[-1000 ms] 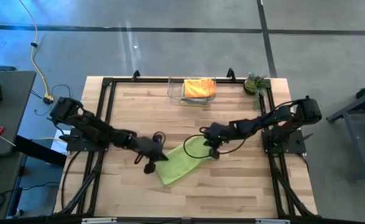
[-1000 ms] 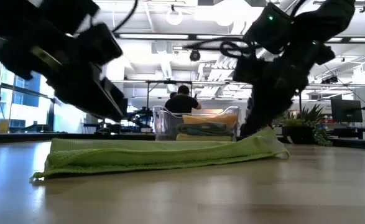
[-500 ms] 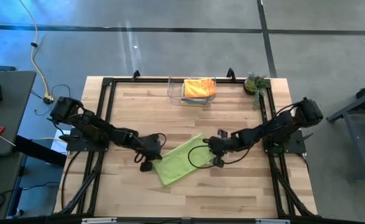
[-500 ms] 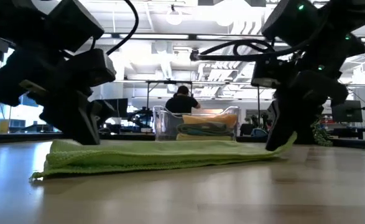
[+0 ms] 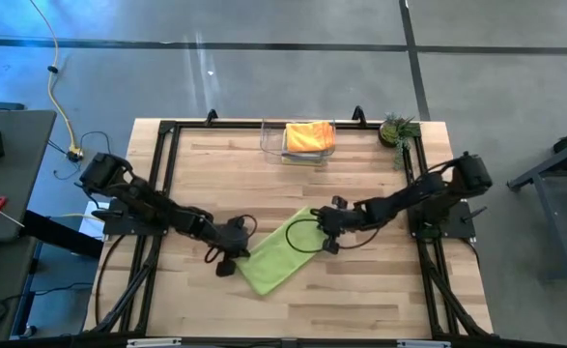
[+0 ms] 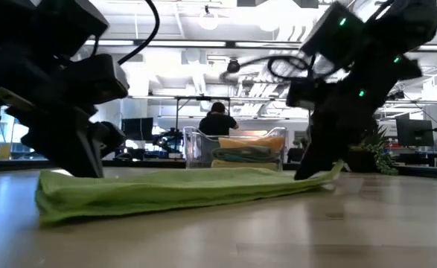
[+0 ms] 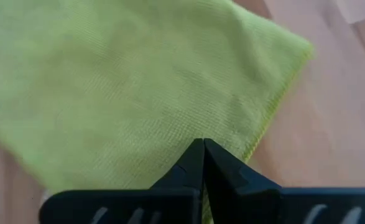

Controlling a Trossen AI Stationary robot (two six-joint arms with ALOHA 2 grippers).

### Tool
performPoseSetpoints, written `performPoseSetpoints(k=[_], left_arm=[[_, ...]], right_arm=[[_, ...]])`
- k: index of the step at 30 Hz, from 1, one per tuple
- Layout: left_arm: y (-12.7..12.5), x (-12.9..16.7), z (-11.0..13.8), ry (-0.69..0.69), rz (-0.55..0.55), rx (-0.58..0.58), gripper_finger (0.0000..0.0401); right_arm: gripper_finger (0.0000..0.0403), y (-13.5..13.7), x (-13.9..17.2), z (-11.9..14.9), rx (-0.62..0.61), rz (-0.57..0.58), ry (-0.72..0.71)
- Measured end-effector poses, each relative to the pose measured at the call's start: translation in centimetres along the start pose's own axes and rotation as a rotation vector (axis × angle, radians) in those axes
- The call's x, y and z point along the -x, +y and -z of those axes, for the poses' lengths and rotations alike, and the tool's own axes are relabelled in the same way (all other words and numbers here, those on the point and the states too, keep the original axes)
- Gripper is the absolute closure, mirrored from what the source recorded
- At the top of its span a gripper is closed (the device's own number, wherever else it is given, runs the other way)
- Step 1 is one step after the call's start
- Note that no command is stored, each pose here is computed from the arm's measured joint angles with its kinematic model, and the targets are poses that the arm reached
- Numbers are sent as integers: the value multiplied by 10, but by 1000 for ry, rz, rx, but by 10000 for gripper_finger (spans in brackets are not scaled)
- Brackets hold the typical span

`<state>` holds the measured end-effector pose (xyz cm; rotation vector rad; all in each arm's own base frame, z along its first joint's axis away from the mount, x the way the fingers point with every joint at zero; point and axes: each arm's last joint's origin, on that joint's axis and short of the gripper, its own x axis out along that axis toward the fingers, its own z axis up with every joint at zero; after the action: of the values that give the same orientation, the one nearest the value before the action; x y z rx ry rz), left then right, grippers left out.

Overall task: Fold microfiber towels
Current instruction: Fold the green towel on the table

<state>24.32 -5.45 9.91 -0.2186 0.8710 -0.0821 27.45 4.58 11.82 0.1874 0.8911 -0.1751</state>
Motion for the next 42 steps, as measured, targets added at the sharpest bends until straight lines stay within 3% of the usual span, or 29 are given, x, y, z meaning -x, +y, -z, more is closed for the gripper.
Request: performPoseSetpoints(k=[9, 19, 23, 31, 37, 42], left_arm=[[-21, -1, 3, -56, 21, 50, 401], [-28, -28, -4, -151, 49, 22, 401], [-32, -24, -10, -146, 82, -46, 401], [-30, -1, -10, -153, 55, -204, 401], [-12, -3, 11, -115, 14, -165, 401], [-20, -15, 9, -134, 44, -182, 401]], right_arm=[[403, -41, -13, -12, 71, 90, -7], [403, -89, -11, -40, 184, 144, -70], [403, -75, 4, -53, 222, 81, -102], [403, -15, 10, -44, 259, -88, -134], [403, 20, 11, -36, 198, -122, -180], [403, 40, 17, -27, 164, -133, -186]])
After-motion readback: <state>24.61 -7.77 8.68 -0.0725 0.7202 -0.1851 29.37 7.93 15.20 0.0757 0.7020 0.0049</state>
